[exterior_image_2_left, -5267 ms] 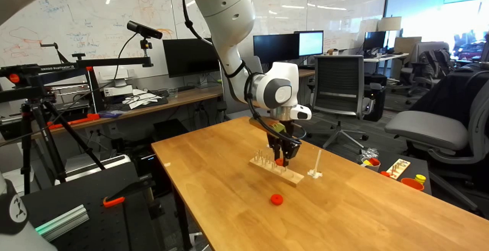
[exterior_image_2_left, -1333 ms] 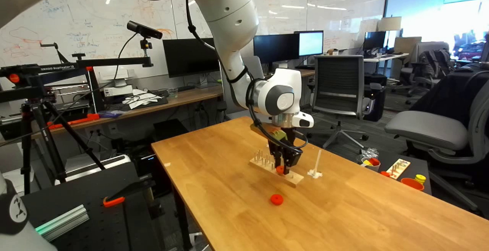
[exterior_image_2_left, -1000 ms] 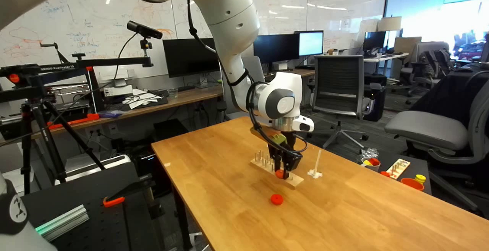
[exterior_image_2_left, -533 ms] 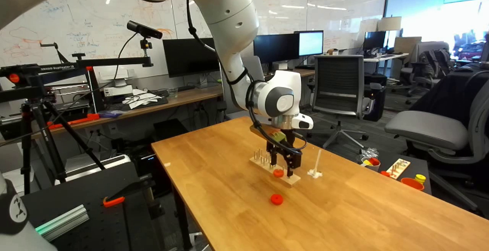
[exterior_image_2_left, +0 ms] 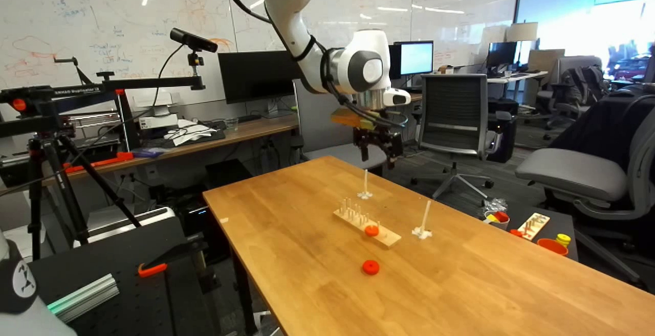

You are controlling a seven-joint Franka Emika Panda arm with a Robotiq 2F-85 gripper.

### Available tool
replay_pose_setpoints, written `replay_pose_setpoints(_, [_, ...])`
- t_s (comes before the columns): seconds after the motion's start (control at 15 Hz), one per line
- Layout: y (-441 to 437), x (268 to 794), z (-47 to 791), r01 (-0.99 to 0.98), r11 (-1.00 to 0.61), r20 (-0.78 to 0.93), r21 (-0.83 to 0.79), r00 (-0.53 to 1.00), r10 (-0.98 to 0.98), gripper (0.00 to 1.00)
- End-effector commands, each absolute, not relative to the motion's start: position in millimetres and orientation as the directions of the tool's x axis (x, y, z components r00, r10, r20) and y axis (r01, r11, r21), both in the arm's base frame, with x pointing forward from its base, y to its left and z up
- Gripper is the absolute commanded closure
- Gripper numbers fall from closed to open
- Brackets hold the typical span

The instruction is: Place an orange disk on the wooden base

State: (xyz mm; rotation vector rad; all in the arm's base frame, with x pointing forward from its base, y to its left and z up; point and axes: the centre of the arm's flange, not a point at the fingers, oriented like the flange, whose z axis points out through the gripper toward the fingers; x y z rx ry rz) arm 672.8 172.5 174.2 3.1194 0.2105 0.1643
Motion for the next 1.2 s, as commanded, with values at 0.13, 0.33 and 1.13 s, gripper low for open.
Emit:
replay_pose_setpoints(0.13, [162.8,666.4,264.0,0.154,-0.988,0.069,0.026,0.986,0.155,0.00])
replay_pose_setpoints(0.33, [150.6,659.9,287.5,0.156,-0.987,0.033,0.023,0.987,0.157,0.00])
replay_pose_setpoints(1.13, [146.5,655.1,296.1,0.177,-0.984,-0.039,-0.009,0.983,0.177,0.00])
